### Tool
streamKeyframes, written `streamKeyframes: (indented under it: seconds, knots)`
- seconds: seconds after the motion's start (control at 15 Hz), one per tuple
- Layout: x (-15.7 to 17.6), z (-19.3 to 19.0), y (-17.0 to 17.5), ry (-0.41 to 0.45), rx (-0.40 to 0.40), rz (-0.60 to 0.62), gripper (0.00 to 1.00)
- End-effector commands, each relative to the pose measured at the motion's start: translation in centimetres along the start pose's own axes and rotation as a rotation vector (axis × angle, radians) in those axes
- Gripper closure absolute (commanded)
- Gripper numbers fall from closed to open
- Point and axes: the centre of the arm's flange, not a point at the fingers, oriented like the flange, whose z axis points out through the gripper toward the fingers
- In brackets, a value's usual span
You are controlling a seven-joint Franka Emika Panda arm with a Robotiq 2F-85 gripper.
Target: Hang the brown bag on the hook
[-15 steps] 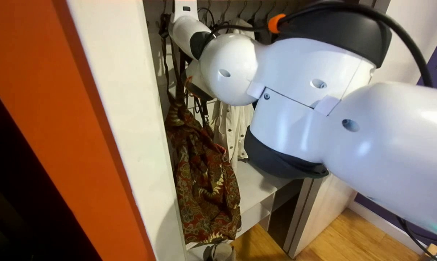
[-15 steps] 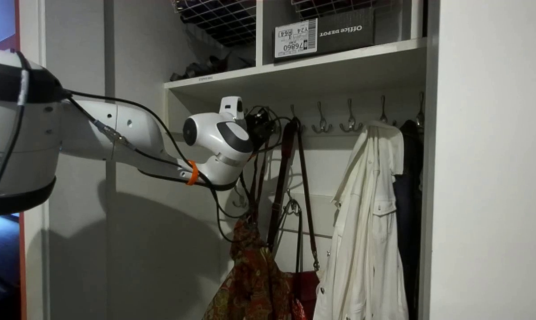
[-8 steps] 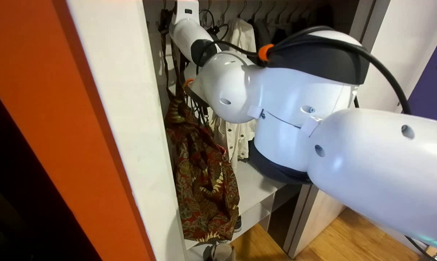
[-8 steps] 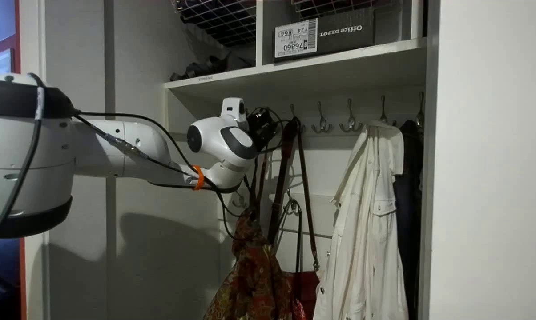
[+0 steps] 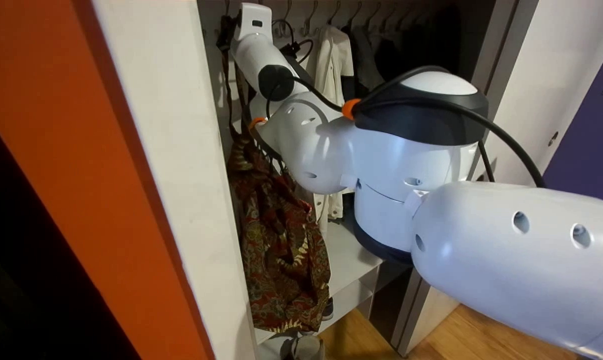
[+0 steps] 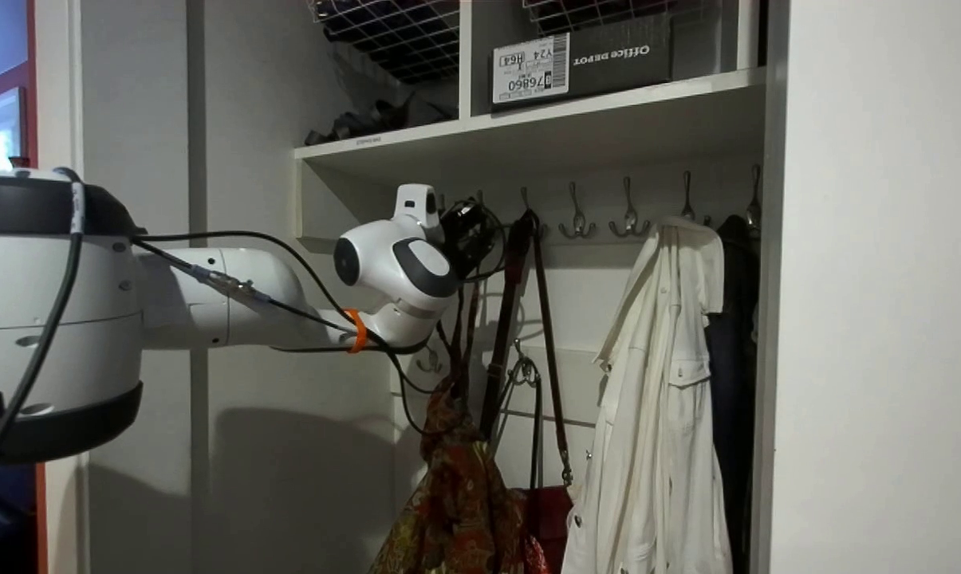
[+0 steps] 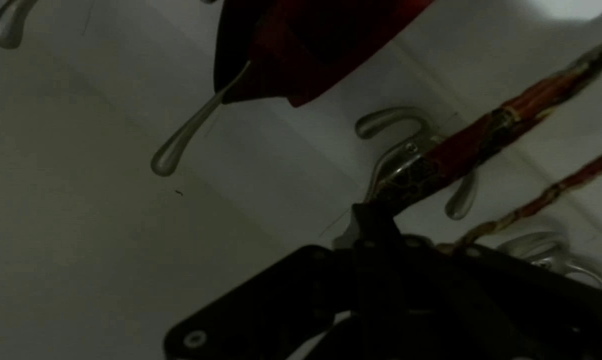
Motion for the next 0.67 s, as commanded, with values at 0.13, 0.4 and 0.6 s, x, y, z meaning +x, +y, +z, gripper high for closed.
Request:
streamKeyframes:
  seconds: [0.13, 0.4, 0.6]
  knots:
    - [0.0, 3.7, -1.4, 0.035, -0.032, 0.004, 1.00]
    - [0.2, 0.1, 0.7, 0.007, -0.014, 0.007, 0.98]
    - [0.3, 0.1, 0.7, 0.007, -0.014, 0.007, 1.00]
